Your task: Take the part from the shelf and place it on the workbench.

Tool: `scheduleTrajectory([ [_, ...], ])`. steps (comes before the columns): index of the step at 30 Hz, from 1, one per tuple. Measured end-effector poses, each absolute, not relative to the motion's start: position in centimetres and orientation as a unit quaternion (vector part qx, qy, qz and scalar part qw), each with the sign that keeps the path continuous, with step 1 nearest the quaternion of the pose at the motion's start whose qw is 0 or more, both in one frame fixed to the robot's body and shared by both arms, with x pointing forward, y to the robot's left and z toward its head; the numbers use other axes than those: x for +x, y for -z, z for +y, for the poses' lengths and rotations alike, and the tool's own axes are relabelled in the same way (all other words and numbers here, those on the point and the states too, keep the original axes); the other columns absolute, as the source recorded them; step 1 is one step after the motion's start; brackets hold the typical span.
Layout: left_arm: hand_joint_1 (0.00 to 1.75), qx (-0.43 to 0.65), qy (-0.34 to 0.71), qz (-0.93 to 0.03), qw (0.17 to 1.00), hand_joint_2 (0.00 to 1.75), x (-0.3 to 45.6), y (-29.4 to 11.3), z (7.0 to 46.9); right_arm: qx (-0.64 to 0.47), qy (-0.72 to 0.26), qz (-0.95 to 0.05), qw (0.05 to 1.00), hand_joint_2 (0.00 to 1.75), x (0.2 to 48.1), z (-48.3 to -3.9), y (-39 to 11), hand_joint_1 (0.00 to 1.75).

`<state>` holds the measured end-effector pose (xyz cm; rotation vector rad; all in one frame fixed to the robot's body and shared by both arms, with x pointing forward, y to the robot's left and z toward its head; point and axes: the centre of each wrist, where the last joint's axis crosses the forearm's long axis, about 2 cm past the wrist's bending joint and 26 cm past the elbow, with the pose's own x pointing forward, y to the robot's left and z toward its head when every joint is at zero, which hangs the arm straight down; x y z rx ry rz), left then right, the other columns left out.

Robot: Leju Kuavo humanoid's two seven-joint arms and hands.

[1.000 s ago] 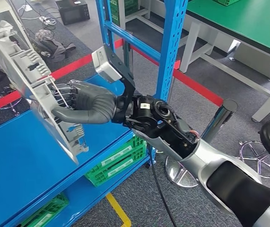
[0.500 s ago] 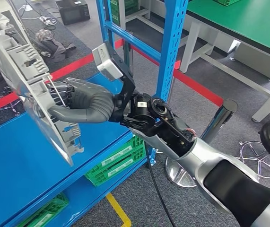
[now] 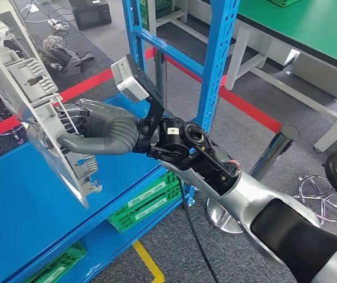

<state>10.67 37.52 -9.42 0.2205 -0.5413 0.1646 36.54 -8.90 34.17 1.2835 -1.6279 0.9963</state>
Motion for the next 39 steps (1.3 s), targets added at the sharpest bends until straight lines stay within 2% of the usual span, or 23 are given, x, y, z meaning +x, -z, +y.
scheduleTrajectory([
  [39,0.0,0.103,-0.081,-0.275,0.952,1.75,11.1,9.4,37.0,0.503,-0.393,-0.644,0.422,1.75,37.4,-9.0,-33.2,1.75],
])
